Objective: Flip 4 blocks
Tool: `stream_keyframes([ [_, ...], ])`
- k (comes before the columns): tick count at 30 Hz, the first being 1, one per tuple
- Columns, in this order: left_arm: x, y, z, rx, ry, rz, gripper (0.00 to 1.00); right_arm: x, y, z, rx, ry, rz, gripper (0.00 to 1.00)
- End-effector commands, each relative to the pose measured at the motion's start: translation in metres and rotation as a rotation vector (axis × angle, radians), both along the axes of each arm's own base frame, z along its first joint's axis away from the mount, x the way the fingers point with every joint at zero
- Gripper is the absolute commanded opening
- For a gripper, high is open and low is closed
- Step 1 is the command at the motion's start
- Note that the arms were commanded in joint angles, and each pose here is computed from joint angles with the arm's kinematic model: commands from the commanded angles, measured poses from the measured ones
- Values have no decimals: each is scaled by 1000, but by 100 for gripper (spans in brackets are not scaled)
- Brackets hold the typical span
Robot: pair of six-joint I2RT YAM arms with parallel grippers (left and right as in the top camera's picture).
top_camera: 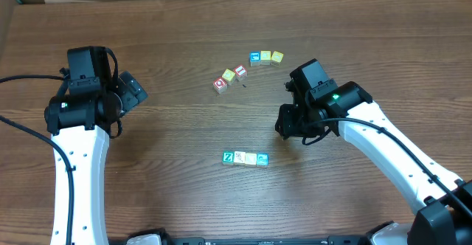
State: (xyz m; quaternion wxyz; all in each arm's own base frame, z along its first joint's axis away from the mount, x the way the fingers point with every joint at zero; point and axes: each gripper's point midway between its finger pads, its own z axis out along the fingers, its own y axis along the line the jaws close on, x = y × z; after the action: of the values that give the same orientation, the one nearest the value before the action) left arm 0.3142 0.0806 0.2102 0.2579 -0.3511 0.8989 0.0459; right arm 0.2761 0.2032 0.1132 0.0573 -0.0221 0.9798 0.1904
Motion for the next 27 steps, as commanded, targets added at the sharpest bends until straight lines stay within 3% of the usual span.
stream_keyframes([
  [1,2,3,3,10,-5,13,100,-3,2,5,12,-10,8,39],
  [21,3,3,3,4,-11,15,100,-26,-11,-2,-44,93,7,30],
  [27,17,-25,4,-142,-70,-65,100,-32,-14,-14,-50,120,-24,29],
])
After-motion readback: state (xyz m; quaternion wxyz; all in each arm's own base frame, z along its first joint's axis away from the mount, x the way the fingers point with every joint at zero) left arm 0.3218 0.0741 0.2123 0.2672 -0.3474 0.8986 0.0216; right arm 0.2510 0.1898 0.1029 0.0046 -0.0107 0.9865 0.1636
